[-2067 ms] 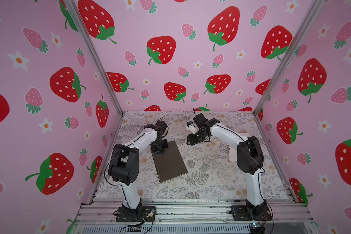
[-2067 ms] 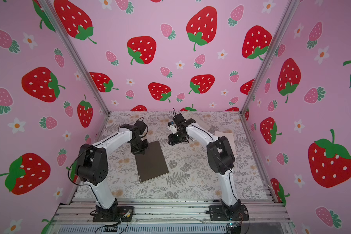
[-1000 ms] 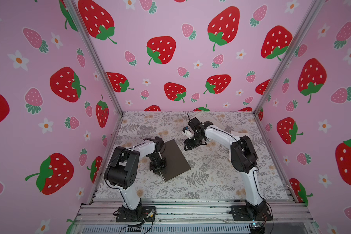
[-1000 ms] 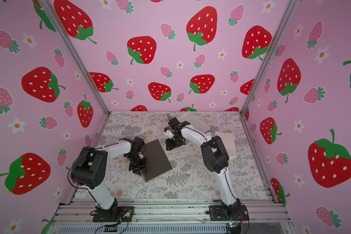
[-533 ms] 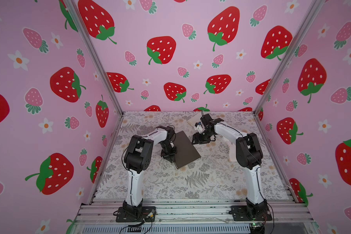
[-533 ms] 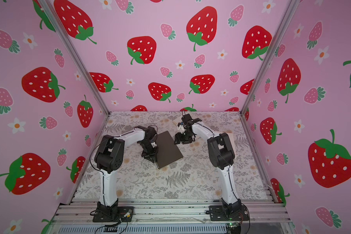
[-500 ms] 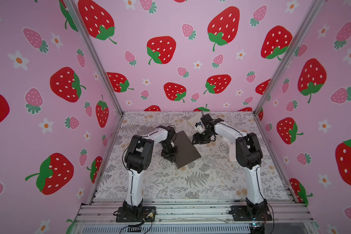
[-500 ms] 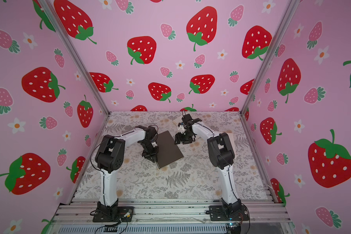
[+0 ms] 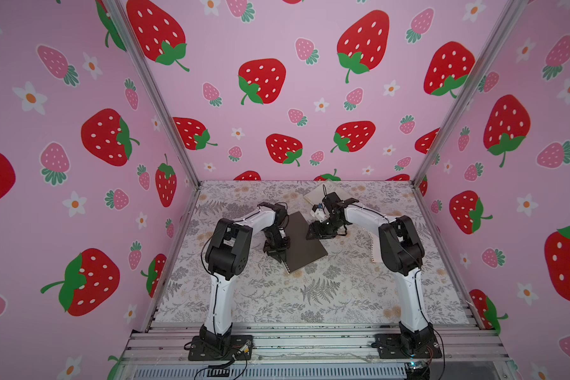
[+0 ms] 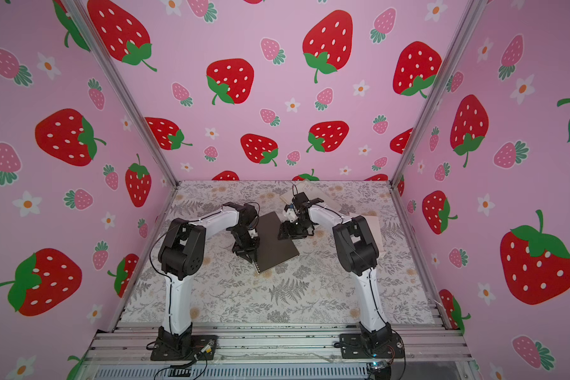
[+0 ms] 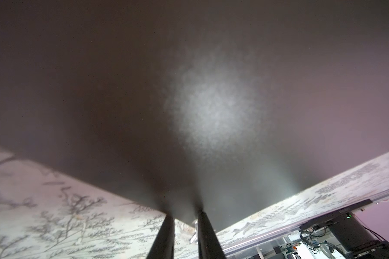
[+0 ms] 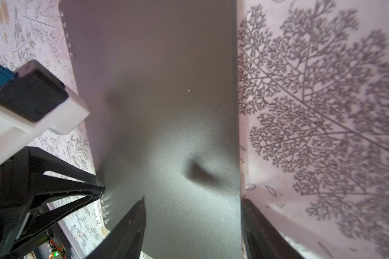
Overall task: Tear off pages from different notebooks
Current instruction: Move the notebook to the center of the board, then open the notebook at the center of the board.
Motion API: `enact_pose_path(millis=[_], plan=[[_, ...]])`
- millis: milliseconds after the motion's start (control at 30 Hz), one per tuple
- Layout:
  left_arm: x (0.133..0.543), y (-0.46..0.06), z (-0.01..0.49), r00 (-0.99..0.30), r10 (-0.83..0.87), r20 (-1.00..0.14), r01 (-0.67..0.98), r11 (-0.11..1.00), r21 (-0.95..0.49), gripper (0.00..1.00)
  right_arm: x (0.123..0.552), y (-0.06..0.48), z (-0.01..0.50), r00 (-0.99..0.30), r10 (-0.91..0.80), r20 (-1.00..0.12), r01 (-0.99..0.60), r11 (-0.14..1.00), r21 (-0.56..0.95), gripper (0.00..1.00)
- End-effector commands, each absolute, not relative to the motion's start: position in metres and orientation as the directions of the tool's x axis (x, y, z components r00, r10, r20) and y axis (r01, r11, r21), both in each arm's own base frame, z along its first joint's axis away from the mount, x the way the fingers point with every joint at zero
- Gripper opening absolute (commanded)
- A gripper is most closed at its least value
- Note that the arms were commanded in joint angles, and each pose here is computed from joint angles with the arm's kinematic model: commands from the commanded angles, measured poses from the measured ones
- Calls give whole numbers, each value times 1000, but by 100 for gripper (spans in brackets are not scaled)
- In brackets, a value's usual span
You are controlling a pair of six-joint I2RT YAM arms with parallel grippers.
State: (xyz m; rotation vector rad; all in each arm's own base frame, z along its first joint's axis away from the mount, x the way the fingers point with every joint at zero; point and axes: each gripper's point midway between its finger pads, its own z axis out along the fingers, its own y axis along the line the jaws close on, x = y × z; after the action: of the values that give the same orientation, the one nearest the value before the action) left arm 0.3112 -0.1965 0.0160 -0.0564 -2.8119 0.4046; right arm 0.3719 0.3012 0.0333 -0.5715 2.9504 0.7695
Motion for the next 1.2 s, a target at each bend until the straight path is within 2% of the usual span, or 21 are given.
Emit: enact_pose_path(millis=[0,400,500,567,633,767,900,1000,1167], plan=[[338,-192,-29,-975,102,197,61,977,-205,21,358,312,50,-917,-372,-142,-390,769,507,67],[339,-194,-28,-975,105,196,63,976,-208,24,356,325,98,-886,-397,-242,-463,716,522,67],[341,-196,-27,-976,104,192,62,975,-213,24,349,330,100,-878,-420,-230,-474,696,539,65],[343,-199,-25,-977,107,182,64,972,-228,24,344,335,97,-872,-437,-219,-481,681,553,59],[346,-202,-23,-979,110,174,65,968,-244,24,341,337,89,-868,-453,-201,-483,679,553,47],[353,-208,-15,-984,107,146,63,959,-275,25,340,338,75,-866,-465,-184,-482,678,554,31],[363,-213,-2,-992,88,95,53,946,-320,25,345,333,65,-871,-459,-176,-478,708,519,1],[376,-210,19,-999,27,30,14,927,-375,29,350,328,65,-870,-455,-192,-488,733,474,0],[399,-206,75,-993,-107,-48,-61,825,-562,47,356,312,64,-852,-481,-206,-523,777,351,0]])
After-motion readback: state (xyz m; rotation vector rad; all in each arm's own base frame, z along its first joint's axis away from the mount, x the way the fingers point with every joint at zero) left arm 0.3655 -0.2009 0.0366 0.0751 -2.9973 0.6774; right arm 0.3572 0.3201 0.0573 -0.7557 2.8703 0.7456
